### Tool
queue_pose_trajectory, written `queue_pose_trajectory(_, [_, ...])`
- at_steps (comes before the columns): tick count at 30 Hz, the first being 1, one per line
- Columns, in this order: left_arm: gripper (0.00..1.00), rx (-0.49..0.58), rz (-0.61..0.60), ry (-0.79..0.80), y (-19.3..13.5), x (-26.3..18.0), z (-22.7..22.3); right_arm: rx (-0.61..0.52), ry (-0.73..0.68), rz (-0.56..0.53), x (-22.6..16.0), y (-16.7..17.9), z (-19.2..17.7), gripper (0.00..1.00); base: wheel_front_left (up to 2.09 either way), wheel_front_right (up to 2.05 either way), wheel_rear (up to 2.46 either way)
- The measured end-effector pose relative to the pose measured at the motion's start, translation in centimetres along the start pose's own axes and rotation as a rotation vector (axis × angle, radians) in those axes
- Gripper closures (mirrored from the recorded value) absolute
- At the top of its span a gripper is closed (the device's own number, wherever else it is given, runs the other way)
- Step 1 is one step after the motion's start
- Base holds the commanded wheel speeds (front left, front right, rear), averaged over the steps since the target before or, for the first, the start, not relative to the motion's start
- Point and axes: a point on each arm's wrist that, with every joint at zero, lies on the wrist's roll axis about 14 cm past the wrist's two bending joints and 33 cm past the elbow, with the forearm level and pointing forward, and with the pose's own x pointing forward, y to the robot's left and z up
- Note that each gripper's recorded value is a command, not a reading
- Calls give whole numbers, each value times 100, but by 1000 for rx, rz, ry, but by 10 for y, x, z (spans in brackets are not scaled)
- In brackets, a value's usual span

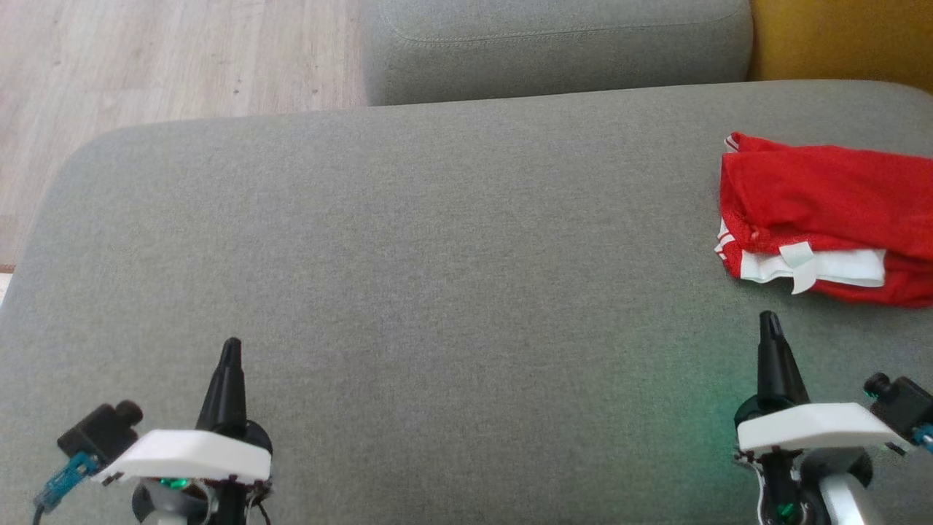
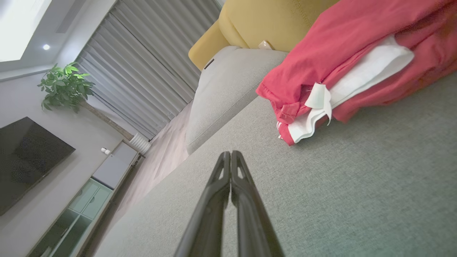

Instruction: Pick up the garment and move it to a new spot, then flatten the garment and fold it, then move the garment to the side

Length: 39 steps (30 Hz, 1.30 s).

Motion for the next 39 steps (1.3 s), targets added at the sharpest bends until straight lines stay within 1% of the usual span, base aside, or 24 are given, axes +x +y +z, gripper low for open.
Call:
queue_pose_trajectory(10, [100,-94,1,9,0,2,1,99,-5,-19,0,-4,4,100,0,0,0])
queue_pose_trajectory(20, [100,-199,26,11,7,2,3,209,-5,-30,0,-7,6,100,0,0,0])
queue_pose_trajectory(30, [100,-304,14,13,4,7,7,319,-11,-43,0,-11,9,100,0,0,0])
queue_pose_trajectory(39, [100,-398,29,12,9,6,9,417,-12,-45,0,-12,11,100,0,0,0])
